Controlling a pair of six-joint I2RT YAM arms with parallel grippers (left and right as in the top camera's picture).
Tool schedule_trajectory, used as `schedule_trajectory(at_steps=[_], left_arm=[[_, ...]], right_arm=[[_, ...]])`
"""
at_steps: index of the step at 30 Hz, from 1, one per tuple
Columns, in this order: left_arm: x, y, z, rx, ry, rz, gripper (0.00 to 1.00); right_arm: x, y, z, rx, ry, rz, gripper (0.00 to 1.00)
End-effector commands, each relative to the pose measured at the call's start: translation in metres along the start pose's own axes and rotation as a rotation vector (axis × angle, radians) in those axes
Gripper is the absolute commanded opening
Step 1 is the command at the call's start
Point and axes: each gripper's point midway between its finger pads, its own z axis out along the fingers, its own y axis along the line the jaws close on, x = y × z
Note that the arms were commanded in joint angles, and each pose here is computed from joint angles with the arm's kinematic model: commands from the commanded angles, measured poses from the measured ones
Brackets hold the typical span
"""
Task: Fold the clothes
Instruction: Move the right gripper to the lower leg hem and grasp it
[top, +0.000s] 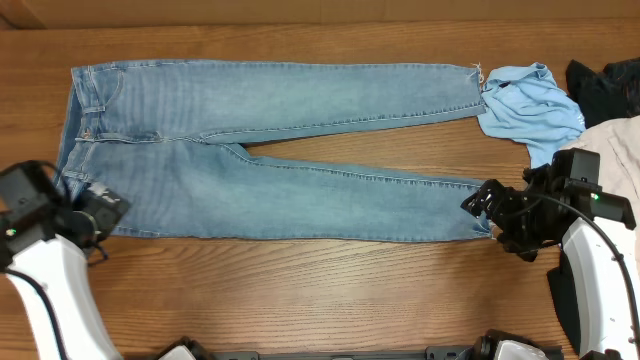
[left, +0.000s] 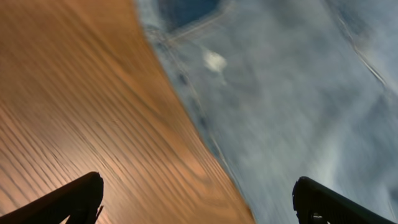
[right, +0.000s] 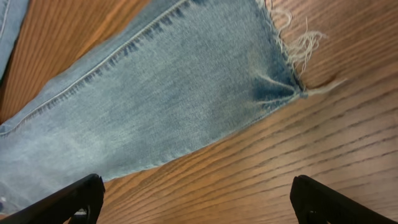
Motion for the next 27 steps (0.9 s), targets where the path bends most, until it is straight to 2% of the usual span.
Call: schedule_trajectory(at_steps=[1,4,8,11,22,26,27], left_arm=[[-0.007,0.026,0.029,-0.051,0.051,-0.120,1.00],[-0.022,0.038,0.057,-0.041,0.058,-0.181,0.97],[-0.037,0.046,0.090,-0.003,0.060,-0.230,0.85],[-0.040,0.048,0.112,0.000,0.066,-0.209,0.77],[-0.046,0.047,0.157,0.009,0.057,-0.089,0.76],[-0.046,0.042,0.162,0.038,0.060,-0.087,0.54],[-0.046,0.040,0.162,0.050,0.061,-0.087,0.52]], right_arm=[[0.000,0.003,-0.001,-0.018,-0.008,0.018,1.00],[0.000,0.003,-0.001,-0.018,-0.009,0.018,1.00],[0.001,0.003,-0.001,-0.016,-0.004,0.020,1.00],[0.003,0.002,-0.001,-0.014,0.001,0.022,1.00],[0.007,0.001,-0.001,-0.007,0.018,0.032,1.00],[0.007,0.000,-0.001,-0.007,0.020,0.035,1.00],[0.007,0.000,-0.001,-0.007,0.019,0.036,1.00]])
